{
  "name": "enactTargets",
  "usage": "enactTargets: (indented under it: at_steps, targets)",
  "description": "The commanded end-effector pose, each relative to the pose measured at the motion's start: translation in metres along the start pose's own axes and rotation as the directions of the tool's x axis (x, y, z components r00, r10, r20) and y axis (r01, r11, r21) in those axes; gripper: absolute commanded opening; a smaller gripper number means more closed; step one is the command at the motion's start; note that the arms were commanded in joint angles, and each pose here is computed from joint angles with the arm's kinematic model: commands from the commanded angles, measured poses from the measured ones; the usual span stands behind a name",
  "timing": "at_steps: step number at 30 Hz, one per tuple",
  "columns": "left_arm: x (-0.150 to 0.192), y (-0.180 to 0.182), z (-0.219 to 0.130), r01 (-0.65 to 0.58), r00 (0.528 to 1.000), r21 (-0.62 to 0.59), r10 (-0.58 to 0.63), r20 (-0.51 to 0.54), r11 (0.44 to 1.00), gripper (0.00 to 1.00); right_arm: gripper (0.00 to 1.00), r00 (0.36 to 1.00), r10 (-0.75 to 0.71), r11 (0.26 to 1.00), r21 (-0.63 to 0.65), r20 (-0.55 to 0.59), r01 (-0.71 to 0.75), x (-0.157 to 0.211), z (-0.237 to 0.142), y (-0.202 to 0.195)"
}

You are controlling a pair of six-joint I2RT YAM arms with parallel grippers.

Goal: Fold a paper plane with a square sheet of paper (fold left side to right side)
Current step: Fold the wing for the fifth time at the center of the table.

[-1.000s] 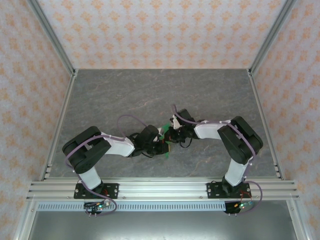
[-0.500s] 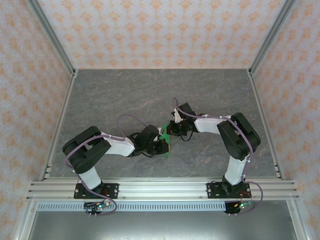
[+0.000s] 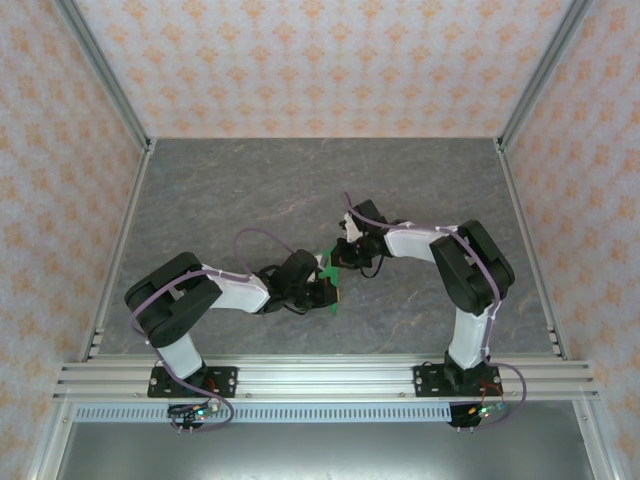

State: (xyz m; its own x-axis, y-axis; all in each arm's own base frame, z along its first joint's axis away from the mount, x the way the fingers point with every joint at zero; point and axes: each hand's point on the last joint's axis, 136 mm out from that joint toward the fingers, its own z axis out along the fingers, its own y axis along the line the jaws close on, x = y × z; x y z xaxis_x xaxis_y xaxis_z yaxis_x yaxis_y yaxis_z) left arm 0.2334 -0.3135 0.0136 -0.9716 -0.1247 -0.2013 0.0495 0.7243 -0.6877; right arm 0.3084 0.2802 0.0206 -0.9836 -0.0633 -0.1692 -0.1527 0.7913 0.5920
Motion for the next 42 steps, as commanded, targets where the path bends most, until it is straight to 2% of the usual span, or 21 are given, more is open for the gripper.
enactTargets:
  at_steps: [1,17,30,37,42]
  targets:
    - [0.039,0.062,-0.001,0.054,0.992,-0.221,-0.078,-0.101,0.974,0.00,0.08,0.992,-0.017,0.997,0.077,0.123,0.008,-0.040,-0.002,-0.021]
    - [0.039,0.063,0.000,0.055,0.992,-0.223,-0.080,-0.102,0.973,0.00,0.09,0.989,-0.005,0.999,0.054,0.151,-0.004,-0.063,-0.006,-0.018]
    - [0.039,0.063,-0.001,0.054,0.992,-0.221,-0.078,-0.099,0.974,0.00,0.09,0.988,-0.004,0.994,0.105,0.151,-0.013,-0.079,0.000,-0.031]
    - [0.038,0.062,-0.001,0.054,0.992,-0.220,-0.077,-0.098,0.974,0.00,0.09,0.976,-0.014,0.996,0.092,0.218,-0.006,-0.098,-0.024,-0.022]
    - [0.037,0.062,-0.001,0.055,0.993,-0.219,-0.077,-0.094,0.974,0.00,0.10,0.972,-0.010,0.999,0.050,0.235,-0.002,-0.081,-0.041,-0.013]
